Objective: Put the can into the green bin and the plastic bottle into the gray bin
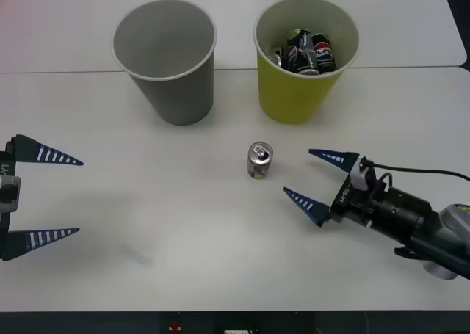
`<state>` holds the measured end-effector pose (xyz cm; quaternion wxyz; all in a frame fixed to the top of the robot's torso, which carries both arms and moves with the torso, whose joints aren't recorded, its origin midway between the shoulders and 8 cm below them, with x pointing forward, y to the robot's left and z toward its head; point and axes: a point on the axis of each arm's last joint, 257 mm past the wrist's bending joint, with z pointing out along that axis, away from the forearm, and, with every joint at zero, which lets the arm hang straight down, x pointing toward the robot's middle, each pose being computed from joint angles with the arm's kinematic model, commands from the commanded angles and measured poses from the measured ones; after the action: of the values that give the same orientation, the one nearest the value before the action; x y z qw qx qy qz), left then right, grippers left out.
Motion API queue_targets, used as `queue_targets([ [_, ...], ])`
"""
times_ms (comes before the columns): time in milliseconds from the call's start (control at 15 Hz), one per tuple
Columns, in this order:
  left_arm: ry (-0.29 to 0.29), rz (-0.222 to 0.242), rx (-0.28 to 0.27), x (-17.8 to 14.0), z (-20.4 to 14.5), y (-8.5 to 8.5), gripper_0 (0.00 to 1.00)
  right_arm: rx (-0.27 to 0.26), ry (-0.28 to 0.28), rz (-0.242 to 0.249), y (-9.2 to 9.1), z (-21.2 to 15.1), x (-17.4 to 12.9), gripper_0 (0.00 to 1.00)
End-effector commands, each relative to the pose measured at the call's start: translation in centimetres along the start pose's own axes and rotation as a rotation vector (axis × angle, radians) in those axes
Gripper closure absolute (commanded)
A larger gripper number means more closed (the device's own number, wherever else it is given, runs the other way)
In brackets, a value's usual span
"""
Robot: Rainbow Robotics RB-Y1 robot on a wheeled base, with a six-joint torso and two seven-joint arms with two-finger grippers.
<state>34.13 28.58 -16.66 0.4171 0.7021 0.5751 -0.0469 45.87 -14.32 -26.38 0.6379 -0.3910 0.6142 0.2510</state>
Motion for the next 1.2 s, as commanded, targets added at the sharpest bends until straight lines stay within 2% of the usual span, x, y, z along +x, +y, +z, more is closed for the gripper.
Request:
queue_targets([
  [67,0.000,0.000,0.000,0.0,0.0,0.0,0.00,-0.015,-0.003,0.003,0.6,1.8,0.2,0.00],
  [400,0.000,0.000,0.000,0.0,0.0,0.0,0.00,-0.041,-0.007,0.003,1.6,5.3,0.3,0.00],
  [533,0.000,0.000,0.000,0.0,0.0,0.0,0.00,-0.051,-0.002,-0.009,1.8,6.8,0.4,0.00],
  [800,0.000,0.000,0.000,0.0,0.0,0.0,0.00,-0.052,-0.004,-0.002,1.7,9.7,0.2,0.00],
  [1200,0.000,0.000,0.000,0.0,0.0,0.0,0.00,-0.047,0.000,-0.011,1.9,11.1,0.2,0.00],
])
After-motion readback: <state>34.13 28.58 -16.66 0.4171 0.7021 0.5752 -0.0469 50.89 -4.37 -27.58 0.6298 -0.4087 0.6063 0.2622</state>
